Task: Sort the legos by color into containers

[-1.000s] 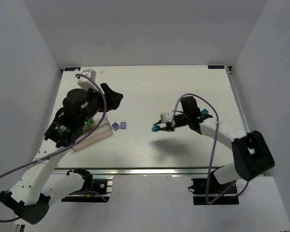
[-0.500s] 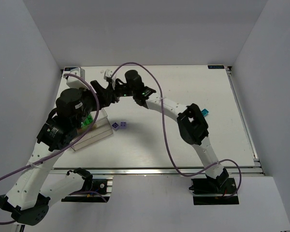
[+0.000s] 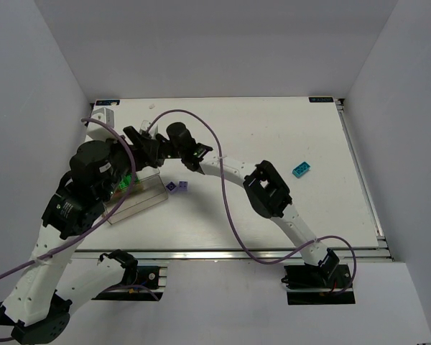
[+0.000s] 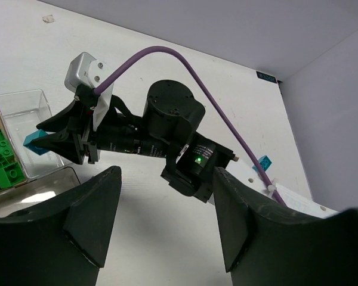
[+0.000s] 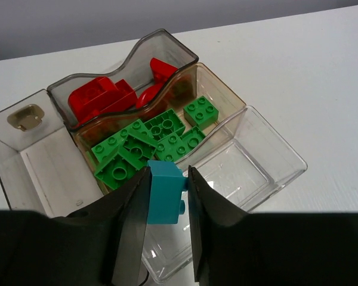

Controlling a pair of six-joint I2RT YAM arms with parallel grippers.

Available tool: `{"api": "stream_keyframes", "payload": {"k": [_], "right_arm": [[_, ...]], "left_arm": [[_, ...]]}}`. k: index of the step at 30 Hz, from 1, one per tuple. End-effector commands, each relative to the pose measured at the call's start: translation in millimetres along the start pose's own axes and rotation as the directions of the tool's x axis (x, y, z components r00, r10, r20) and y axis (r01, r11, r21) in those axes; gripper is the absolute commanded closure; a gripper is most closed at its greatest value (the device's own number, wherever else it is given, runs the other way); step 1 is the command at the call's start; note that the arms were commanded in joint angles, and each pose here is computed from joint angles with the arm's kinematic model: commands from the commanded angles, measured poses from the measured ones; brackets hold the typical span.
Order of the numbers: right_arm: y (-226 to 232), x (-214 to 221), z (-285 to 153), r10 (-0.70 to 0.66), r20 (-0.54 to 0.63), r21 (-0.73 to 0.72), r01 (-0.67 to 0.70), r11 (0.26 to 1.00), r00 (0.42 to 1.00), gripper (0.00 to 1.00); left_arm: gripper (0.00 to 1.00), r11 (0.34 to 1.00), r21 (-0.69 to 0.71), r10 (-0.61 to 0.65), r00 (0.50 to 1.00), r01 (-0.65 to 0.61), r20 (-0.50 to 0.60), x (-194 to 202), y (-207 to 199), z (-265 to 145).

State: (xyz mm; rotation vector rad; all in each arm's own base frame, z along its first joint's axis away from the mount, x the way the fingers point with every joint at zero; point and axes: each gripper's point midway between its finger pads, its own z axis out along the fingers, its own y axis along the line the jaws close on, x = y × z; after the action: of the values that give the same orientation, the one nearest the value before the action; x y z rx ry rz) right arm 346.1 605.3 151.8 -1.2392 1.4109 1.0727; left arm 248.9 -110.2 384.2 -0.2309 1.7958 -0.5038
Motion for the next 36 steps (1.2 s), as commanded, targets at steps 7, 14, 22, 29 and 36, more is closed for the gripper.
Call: {"api": "stream_keyframes", "payload": {"k": [7, 14, 22, 29, 36], "right_arm": [[-14, -40, 2, -0.089, 0.071, 0.047, 0.085, 0.995, 0.994, 0.42], [-67, -78, -66, 0.047, 0.061, 0.22, -0.06, 0.974, 0.997, 0.6], [-162, 12, -287, 0.566, -0.041, 0.553, -0.453, 0.7, 0.824, 1.0], [-145, 59, -470, 0.724, -0.087, 0.78, -0.406, 0.477, 0.684, 0.2], [-127, 115, -591, 0.884, 0.058, 0.979, -0.199, 0.04, 0.464, 0.12]], "left_arm": [[0.27, 0.999, 0.053, -0.001, 0.998, 0.004, -0.056, 15, -10, 8], [0.56, 0.984, 0.176, 0.023, 0.988, 0.005, -0.153, 40, -38, 35], [1.0, 0.948, 0.316, 0.091, 0.929, 0.028, -0.357, 115, -60, 84], [0.45, 0.939, 0.341, 0.13, 0.874, 0.043, -0.469, 172, -55, 116], [0.32, 0.933, 0.357, 0.156, 0.85, 0.04, -0.503, 197, -56, 135]]}}
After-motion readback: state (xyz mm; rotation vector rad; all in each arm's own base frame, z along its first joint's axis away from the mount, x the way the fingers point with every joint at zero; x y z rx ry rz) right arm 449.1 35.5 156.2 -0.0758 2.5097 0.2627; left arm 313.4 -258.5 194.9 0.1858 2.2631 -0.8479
